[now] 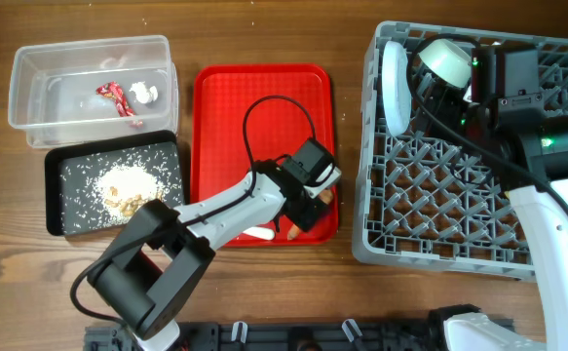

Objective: Sort waste into correct bins and load items into the dishwasher rack
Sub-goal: 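Grasp the carrot with the left gripper and drop it on the black tray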

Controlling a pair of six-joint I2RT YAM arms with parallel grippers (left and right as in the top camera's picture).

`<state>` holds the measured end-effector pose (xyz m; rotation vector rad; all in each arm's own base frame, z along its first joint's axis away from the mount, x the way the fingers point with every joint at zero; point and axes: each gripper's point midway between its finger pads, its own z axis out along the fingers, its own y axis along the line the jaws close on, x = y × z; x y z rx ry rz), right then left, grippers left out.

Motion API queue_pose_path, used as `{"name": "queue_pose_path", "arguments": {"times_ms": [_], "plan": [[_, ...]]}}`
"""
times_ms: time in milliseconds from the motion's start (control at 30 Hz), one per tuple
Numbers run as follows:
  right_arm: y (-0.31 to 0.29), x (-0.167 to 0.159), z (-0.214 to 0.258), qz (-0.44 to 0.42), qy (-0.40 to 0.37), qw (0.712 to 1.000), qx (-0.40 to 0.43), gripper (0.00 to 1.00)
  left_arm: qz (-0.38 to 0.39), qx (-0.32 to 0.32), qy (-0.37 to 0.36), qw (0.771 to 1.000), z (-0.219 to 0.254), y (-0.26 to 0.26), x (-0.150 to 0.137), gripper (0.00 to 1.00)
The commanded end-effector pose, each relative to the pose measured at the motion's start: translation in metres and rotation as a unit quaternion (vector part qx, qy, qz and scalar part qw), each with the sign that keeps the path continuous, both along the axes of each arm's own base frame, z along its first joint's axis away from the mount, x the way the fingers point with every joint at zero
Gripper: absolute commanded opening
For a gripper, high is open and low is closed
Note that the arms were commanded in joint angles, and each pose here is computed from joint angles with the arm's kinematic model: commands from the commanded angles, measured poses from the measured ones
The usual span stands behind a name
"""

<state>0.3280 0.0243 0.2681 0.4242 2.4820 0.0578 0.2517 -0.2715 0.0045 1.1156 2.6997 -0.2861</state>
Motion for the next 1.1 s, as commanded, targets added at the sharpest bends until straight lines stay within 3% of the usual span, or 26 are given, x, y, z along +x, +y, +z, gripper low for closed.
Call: {"name": "queue_pose_path", "arguments": {"times_ms": [0,200,400,633,700,833,900,967,1067], "plan": [[-0.004,0.001,-0.007,-0.008,0.010,1.000,-0.006,0.84,0.008,0.019,0.018,1.000,-0.013,0.006,-0.006,0.46],[-0.004,0.000,-0.008,-0.007,0.015,1.000,-0.007,0.84,0.040,0.058,-0.014,0.997,-0.007,0.024,0.005,0.36],[-0.004,-0.002,-0.009,-0.007,0.018,1.000,-0.008,0.84,0.108,-0.024,-0.097,0.989,0.079,0.028,0.038,0.24],[-0.004,-0.002,-0.009,-0.008,0.018,1.000,-0.007,0.84,0.285,-0.063,-0.157,0.944,0.165,0.145,0.069,0.23],[-0.004,-0.002,-0.009,-0.007,0.018,1.000,-0.008,0.84,0.368,-0.060,-0.156,0.915,0.172,0.192,0.074,0.23],[-0.004,-0.002,-0.009,-0.007,0.018,1.000,-0.007,0.84,0.558,-0.038,-0.117,0.821,0.159,0.297,0.067,0.22],[-0.004,-0.002,-0.009,-0.008,0.019,1.000,-0.008,0.84,0.609,-0.026,-0.104,0.786,0.152,0.333,0.060,0.19],[-0.004,-0.003,-0.010,-0.007,0.020,1.000,-0.008,0.84,0.684,-0.027,-0.090,0.723,0.145,0.373,0.050,0.19],[-0.004,-0.003,-0.010,-0.007,0.021,1.000,-0.008,0.84,0.735,-0.023,-0.068,0.674,0.130,0.400,0.043,0.19]]}}
